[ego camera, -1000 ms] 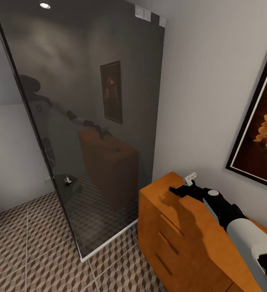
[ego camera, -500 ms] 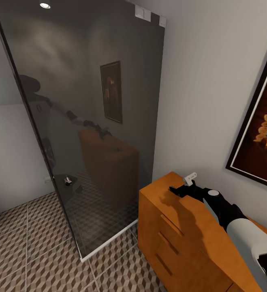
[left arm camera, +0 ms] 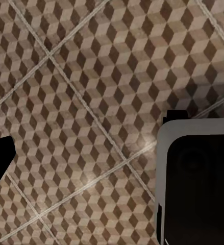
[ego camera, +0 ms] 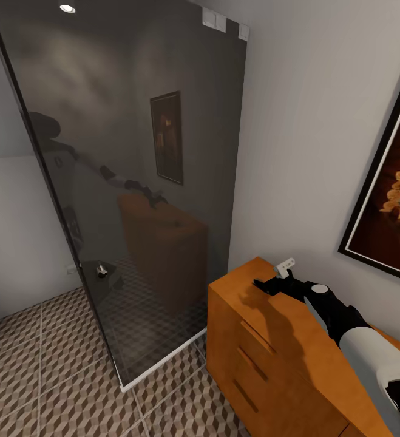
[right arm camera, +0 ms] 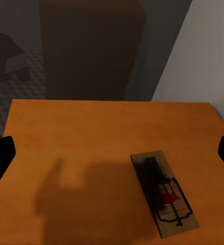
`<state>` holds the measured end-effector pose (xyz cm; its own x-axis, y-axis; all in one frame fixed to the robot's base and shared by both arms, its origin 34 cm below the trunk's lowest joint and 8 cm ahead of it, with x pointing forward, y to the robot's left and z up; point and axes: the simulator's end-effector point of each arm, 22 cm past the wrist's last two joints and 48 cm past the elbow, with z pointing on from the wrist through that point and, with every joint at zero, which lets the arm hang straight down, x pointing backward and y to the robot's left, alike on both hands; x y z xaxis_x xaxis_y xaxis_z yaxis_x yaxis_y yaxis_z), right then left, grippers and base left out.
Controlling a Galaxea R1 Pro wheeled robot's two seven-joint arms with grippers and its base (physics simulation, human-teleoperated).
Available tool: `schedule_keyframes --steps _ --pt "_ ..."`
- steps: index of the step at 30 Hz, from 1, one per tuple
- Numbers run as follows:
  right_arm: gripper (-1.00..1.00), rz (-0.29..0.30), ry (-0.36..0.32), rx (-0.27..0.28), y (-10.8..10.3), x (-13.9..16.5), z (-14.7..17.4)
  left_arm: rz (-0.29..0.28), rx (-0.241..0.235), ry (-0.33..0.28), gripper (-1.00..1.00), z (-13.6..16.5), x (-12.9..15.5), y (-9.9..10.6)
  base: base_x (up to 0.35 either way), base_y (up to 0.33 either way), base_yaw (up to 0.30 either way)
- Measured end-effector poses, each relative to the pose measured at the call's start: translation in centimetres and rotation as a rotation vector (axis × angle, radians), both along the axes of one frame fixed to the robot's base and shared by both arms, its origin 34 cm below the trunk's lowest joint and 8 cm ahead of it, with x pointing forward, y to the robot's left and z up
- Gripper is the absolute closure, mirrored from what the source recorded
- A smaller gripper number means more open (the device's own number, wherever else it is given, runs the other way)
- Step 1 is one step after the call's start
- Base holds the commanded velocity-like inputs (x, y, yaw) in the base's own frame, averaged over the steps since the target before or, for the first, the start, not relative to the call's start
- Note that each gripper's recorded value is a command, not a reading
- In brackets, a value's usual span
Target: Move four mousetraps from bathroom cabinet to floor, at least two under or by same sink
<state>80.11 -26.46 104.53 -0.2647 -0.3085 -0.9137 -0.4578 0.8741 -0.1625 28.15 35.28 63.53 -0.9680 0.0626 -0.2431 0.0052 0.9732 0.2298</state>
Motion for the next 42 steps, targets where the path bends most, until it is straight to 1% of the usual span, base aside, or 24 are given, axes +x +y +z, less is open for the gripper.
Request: schedule_keyframes --steps 14,21,30,38,42 --pt "-1.0 -0.008 0.008 -0.001 -0.1 0.0 -0.3 0.0 -0.001 0.0 -1.0 0.0 0.0 0.0 0.0 0.0 0.0" --pt "-1.0 -0.022 0.053 0.0 -0.8 -0.7 -2.2 0.0 0.0 0.0 -1.0 0.0 0.0 0.0 0.0 0.0 0.0" --pt "-1.0 -0.032 0.09 0.001 -1.3 -1.3 -3.8 0.0 0.0 0.0 -1.0 0.0 0.0 0.0 0.0 0.0 0.0" --pt "-1.0 -0.033 0.098 0.002 -1.2 -1.5 -4.2 0.0 0.001 0.0 -1.0 0.0 0.0 0.1 0.012 0.0 0.0" --pt "-1.0 -0.032 0.098 0.003 -1.2 -1.5 -4.2 0.0 0.001 0.0 -1.0 0.0 0.0 0.0 0.176 0.0 0.0"
